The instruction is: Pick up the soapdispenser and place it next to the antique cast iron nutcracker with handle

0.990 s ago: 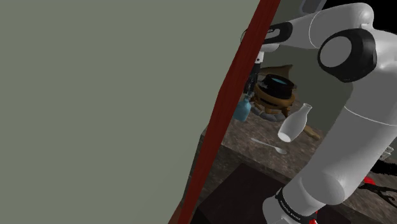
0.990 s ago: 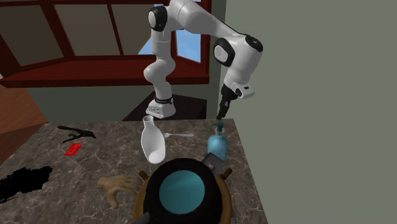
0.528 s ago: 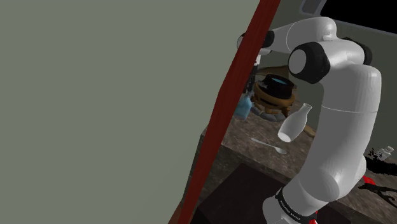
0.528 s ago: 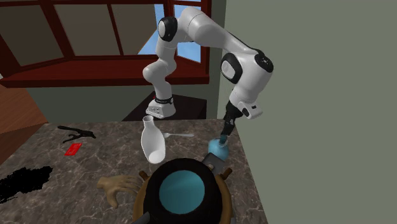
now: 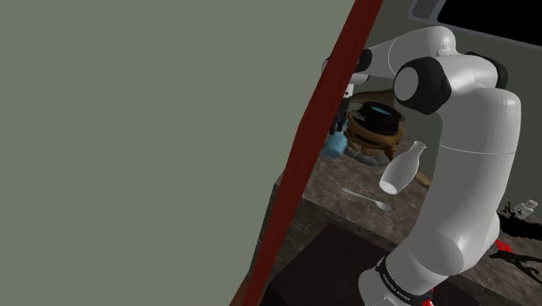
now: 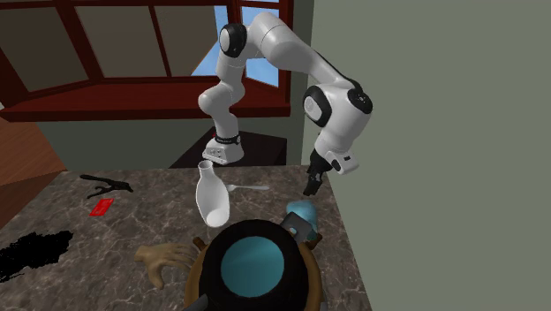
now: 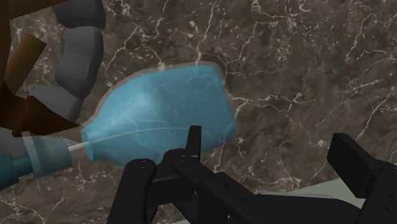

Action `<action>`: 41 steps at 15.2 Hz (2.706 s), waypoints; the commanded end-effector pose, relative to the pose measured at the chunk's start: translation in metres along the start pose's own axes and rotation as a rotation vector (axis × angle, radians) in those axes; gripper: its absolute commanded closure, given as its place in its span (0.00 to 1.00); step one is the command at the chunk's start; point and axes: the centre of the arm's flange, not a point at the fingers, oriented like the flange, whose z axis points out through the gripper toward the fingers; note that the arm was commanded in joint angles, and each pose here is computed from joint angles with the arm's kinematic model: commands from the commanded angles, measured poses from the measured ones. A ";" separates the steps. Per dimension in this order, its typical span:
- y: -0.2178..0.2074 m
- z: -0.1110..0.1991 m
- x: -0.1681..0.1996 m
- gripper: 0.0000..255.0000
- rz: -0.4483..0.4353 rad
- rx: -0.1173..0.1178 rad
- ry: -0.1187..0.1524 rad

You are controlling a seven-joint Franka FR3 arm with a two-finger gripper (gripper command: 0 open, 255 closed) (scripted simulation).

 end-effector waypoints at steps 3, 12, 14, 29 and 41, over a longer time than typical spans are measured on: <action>0.000 0.001 -0.001 0.00 0.000 0.000 0.000; 0.000 0.001 -0.001 1.00 0.000 0.000 0.000; 0.000 0.001 -0.001 1.00 0.000 0.000 0.000; 0.059 -0.006 -0.006 0.00 0.966 -0.357 0.407; 0.073 0.020 -0.001 0.00 0.966 -0.357 0.407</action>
